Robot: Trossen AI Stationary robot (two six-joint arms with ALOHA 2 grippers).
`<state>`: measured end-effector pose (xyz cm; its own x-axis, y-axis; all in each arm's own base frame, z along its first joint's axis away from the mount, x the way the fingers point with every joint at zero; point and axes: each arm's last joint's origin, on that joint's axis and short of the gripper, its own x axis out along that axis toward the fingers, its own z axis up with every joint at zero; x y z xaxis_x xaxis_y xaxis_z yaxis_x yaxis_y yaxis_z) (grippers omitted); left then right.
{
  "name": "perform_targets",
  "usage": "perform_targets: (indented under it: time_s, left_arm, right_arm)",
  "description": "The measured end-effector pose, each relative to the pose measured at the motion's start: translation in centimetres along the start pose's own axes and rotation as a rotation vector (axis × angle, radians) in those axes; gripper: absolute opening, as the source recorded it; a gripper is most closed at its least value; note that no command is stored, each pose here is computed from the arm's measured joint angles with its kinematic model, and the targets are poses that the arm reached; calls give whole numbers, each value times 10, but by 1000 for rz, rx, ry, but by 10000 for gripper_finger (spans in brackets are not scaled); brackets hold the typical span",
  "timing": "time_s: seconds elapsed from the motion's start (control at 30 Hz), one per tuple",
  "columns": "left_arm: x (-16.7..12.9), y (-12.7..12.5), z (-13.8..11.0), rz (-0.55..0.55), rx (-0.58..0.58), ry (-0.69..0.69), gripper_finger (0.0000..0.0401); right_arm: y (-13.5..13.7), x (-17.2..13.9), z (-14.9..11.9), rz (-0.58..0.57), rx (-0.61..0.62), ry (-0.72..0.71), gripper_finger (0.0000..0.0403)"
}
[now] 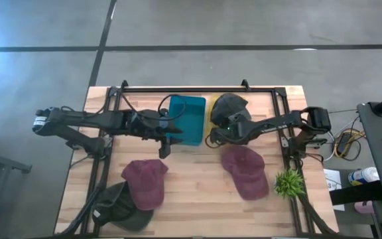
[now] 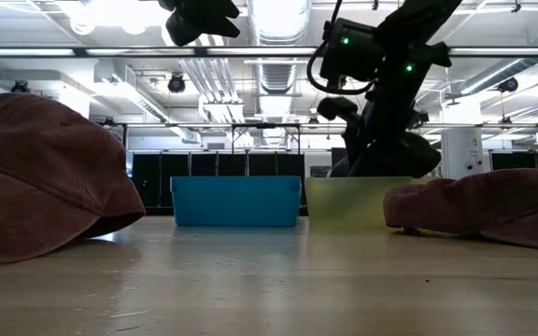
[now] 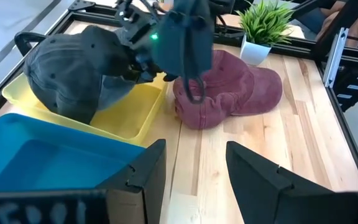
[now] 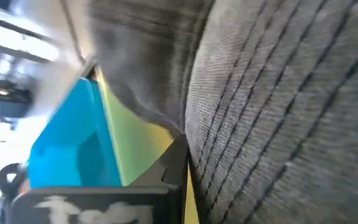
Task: Pick & Place hat
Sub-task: Put the right black cap into the yellow bin
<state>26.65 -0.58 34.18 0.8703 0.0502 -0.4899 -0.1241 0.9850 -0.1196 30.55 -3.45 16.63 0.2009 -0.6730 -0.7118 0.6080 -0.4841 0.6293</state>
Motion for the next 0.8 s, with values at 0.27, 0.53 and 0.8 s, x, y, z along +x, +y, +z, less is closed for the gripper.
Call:
perform_targets:
  time_s: [0.27,0.53,0.8]
  left_arm:
    - [0,1,0,-3,-12,-1,161]
    - [0,2,6,-7,-19,-52,161]
    - [0,3,8,-8,-23,-76,161]
  right_arm:
    - [1,-5,0,-131,62,208,69]
    - [9,-20,12,-108,-8,278,85]
    - [12,-27,18,-58,-130,291,96]
